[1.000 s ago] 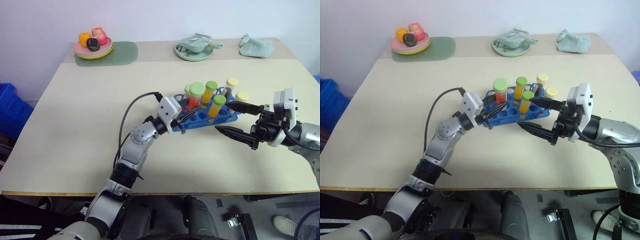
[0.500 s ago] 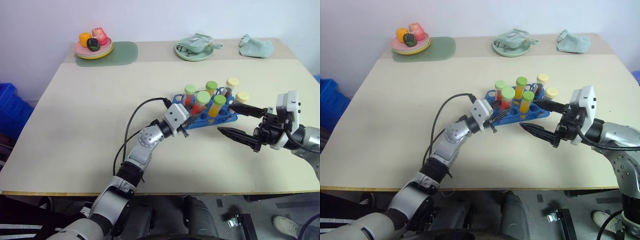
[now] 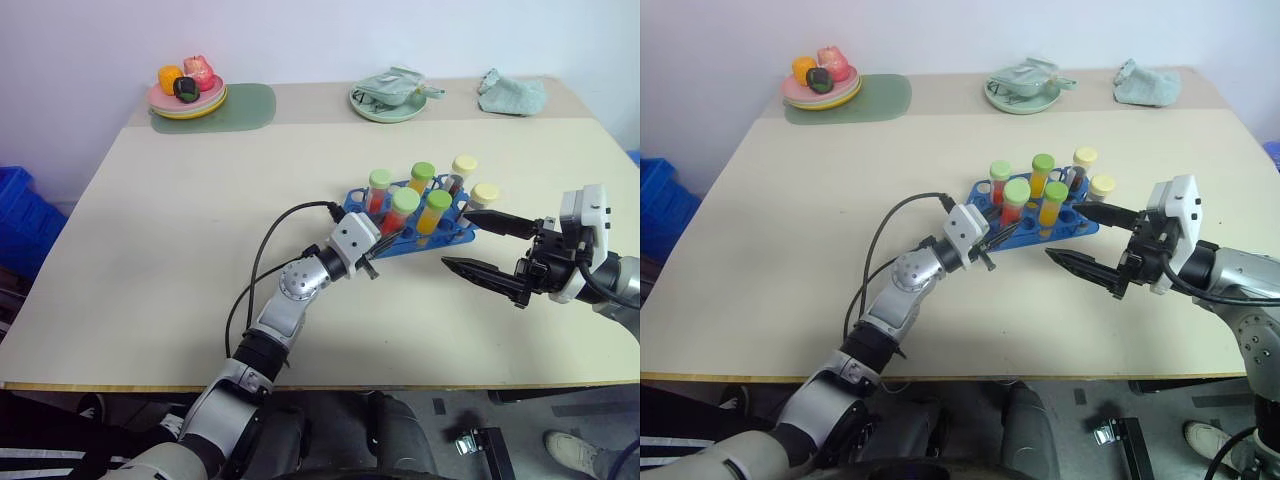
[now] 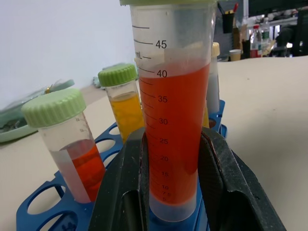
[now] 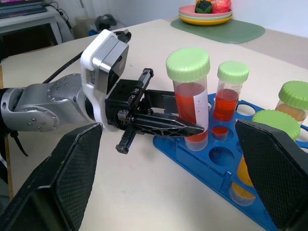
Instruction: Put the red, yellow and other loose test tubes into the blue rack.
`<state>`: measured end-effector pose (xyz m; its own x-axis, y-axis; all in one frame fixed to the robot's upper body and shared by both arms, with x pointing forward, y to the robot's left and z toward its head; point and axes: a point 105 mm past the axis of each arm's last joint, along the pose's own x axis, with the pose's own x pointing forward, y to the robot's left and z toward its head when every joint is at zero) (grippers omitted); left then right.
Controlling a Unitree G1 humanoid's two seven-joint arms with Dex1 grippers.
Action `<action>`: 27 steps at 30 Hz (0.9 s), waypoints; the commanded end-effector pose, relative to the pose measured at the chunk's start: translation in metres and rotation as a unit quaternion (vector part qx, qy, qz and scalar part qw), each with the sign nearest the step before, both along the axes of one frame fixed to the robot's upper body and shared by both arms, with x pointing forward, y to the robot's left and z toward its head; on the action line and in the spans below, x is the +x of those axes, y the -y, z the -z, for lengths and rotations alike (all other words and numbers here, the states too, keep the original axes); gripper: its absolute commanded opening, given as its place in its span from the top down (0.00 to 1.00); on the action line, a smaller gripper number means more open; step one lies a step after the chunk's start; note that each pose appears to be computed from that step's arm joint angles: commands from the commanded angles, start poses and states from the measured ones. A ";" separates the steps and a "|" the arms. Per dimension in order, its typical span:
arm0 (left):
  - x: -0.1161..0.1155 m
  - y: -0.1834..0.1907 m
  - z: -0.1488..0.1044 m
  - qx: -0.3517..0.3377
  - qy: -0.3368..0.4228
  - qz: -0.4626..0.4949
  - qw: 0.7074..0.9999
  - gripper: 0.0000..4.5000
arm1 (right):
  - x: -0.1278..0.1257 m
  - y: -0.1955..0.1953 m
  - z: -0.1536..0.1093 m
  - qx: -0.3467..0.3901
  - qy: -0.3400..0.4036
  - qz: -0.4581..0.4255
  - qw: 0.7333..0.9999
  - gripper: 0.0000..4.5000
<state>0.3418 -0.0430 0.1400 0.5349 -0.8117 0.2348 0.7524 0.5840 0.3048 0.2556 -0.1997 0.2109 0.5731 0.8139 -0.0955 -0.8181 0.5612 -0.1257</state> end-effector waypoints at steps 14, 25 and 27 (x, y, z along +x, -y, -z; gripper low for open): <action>0.004 -0.002 -0.004 -0.026 -0.034 -0.015 0.999 0.80 | -0.003 -0.004 -0.015 -0.005 0.035 -0.009 0.999 0.00; 0.001 0.003 0.002 -0.044 -0.082 0.008 0.996 0.80 | -0.001 -0.007 -0.017 -0.006 0.040 -0.011 0.999 0.00; -0.001 0.006 0.001 -0.045 -0.084 0.014 0.995 0.80 | -0.001 -0.007 -0.017 -0.006 0.041 -0.013 0.999 0.00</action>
<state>0.3467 -0.0420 0.1314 0.5791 -0.7934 0.1874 0.7856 0.6045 0.1317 0.2578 -0.1984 0.2165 0.5766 0.8128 -0.0822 -0.8138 0.5626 -0.1457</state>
